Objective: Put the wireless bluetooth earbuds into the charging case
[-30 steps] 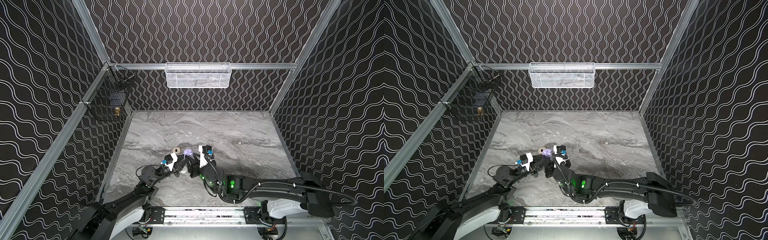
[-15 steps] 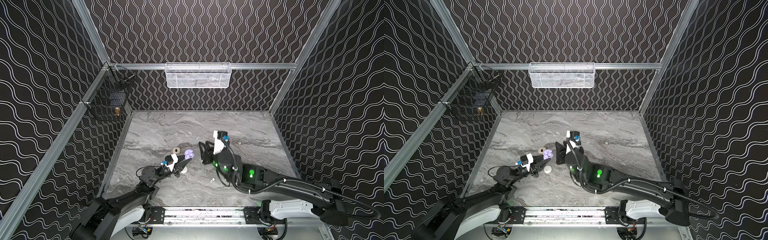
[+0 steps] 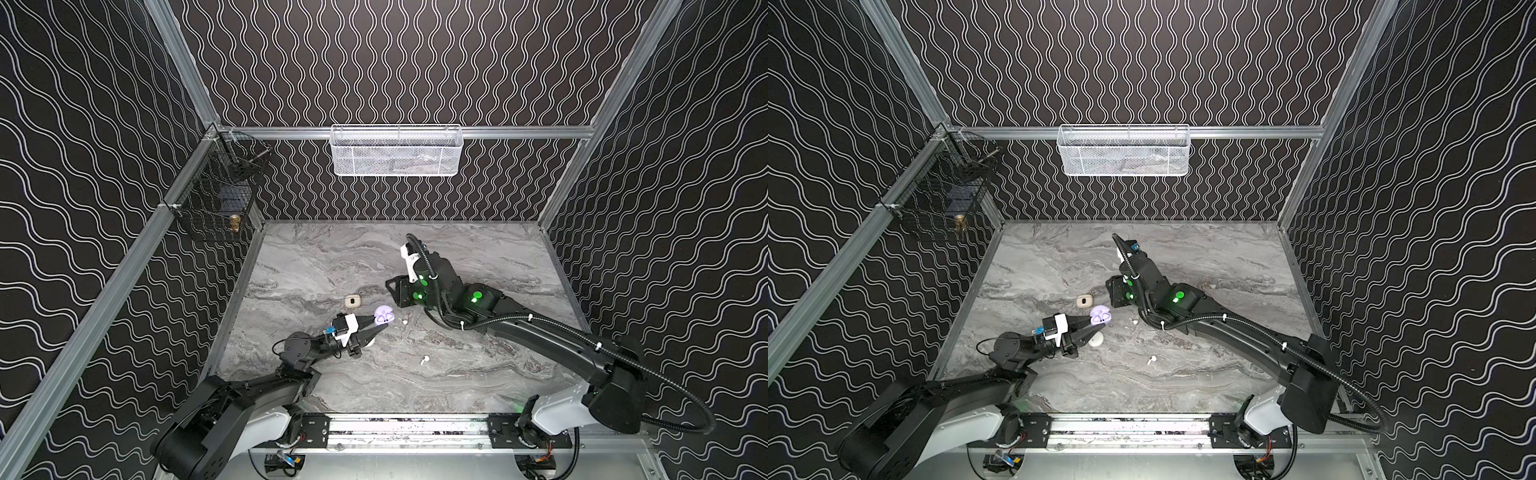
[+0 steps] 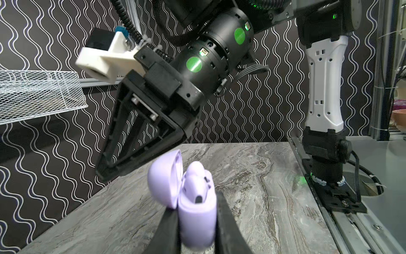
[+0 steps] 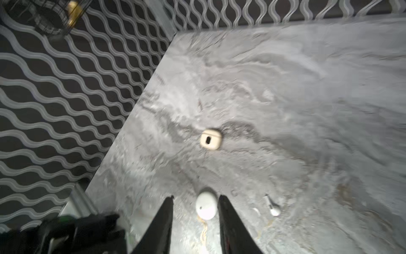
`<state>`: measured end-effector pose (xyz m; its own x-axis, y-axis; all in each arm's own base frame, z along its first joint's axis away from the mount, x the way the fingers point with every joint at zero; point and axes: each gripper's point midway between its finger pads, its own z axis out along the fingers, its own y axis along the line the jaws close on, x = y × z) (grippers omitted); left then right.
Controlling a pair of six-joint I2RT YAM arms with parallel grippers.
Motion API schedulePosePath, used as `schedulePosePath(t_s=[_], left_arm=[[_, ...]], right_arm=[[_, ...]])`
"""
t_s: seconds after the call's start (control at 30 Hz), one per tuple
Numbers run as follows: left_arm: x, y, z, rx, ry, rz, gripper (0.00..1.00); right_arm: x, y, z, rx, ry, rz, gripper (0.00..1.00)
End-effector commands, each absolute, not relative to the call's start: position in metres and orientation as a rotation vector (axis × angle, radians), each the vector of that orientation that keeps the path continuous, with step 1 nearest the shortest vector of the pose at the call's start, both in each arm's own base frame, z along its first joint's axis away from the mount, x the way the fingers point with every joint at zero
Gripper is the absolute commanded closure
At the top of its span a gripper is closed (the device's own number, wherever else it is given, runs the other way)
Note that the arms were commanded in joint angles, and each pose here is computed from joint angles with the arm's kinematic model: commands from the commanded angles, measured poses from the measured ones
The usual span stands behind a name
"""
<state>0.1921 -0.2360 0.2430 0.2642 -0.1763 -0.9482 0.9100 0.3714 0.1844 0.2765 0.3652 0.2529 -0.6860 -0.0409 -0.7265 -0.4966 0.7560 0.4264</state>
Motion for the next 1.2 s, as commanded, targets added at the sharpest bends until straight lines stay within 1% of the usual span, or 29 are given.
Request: schedulePosePath(t_s=[0.0, 0.27, 0.5, 0.63, 0.7, 0.8, 0.87, 0.9, 0.97, 1.0, 1.03, 1.1, 1.17], left_arm=[[0.19, -0.235, 0.253, 0.884, 0.995, -0.885, 1.0], [0.196, -0.235, 0.249, 0.869, 1.03, -0.876, 1.0], [0.2, -0.235, 0.248, 0.856, 1.044, -0.873, 1.0], [0.209, -0.235, 0.245, 0.822, 1.098, -0.875, 1.0], [0.224, -0.23, 0.239, 0.749, 1.181, -0.851, 1.0], [0.263, -0.213, 0.221, 0.553, 1.414, -0.801, 1.0], [0.282, -0.202, 0.212, 0.453, 1.528, -0.774, 1.0], [0.287, -0.198, 0.208, 0.423, 1.57, -0.757, 1.0], [0.296, -0.189, 0.201, 0.365, 1.613, -0.72, 1.0], [0.301, -0.18, 0.196, 0.308, 1.645, -0.698, 1.0], [0.308, -0.17, 0.188, 0.246, 1.684, -0.672, 1.0], [0.318, -0.152, 0.178, 0.134, 1.733, -0.67, 1.0], [0.326, -0.14, 0.171, 0.074, 1.767, -0.705, 1.0]], right_arm=[[0.264, 0.379, 0.255, -0.485, 2.22, 0.909, 0.65], [0.247, 0.379, 0.26, -0.514, 2.2, 0.988, 0.69], [0.229, 0.374, 0.263, -0.527, 2.177, 1.025, 0.71], [0.237, 0.351, 0.265, -0.427, 2.167, 0.931, 0.73], [0.243, 0.333, 0.272, -0.332, 2.14, 0.876, 0.73], [0.247, 0.304, 0.293, -0.159, 2.091, 0.855, 0.67], [0.239, 0.297, 0.312, -0.095, 2.053, 0.94, 0.62], [0.229, 0.302, 0.322, -0.104, 2.016, 1.029, 0.57], [0.203, 0.321, 0.334, -0.158, 1.94, 1.186, 0.39], [0.188, 0.333, 0.339, -0.208, 1.903, 1.249, 0.33], [0.173, 0.347, 0.343, -0.263, 1.88, 1.297, 0.3], [0.151, 0.371, 0.346, -0.369, 1.882, 1.362, 0.26], [0.137, 0.388, 0.359, -0.458, 1.853, 1.455, 0.26]])
